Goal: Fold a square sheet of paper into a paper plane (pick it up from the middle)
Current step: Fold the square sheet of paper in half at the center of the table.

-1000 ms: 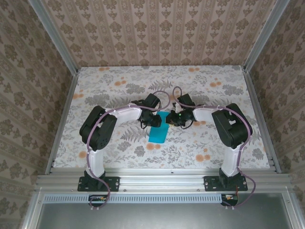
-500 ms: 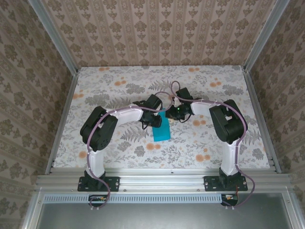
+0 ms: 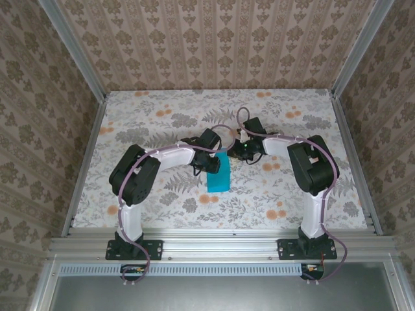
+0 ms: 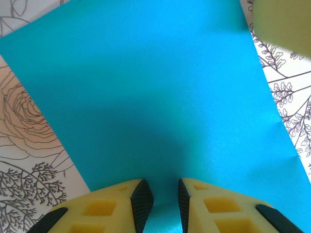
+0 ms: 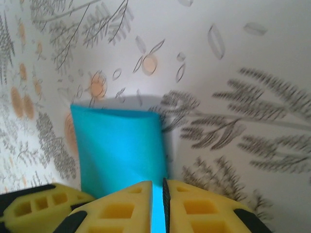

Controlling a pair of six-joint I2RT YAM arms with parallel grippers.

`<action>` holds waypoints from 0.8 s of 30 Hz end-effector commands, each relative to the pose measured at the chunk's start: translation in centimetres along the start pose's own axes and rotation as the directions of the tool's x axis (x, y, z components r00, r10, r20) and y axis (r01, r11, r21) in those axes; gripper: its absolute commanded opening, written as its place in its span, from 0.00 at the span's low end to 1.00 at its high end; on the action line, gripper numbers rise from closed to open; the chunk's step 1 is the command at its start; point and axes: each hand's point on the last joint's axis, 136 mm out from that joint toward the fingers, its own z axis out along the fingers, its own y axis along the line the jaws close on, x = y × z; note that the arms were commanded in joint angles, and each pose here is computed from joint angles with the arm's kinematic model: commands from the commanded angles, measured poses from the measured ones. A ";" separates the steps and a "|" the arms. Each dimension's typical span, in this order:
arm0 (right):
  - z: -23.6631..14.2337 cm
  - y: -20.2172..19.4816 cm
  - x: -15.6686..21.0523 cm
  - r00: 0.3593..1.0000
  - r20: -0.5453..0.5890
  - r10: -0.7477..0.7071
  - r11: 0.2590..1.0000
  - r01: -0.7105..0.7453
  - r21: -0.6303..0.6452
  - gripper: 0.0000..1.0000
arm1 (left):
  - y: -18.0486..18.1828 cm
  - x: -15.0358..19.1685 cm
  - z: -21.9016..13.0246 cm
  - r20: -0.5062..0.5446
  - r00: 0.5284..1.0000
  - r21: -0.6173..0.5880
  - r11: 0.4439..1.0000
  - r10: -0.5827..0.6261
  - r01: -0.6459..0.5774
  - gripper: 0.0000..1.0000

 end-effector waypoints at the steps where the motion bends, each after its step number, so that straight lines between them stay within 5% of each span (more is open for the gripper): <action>1: -0.8 2.2 0.6 1.000 0.004 -0.012 0.998 0.012 -0.065 0.17 | 5.0 8.5 3.8 -0.285 0.958 -0.166 0.986 -0.022 -0.027 0.30; 24: 2.2 -3.8 -3.7 0.998 0.057 0.003 0.989 -0.011 0.148 0.16 | 4.9 9.3 2.7 -0.297 0.955 -0.168 0.984 -0.001 -0.051 0.29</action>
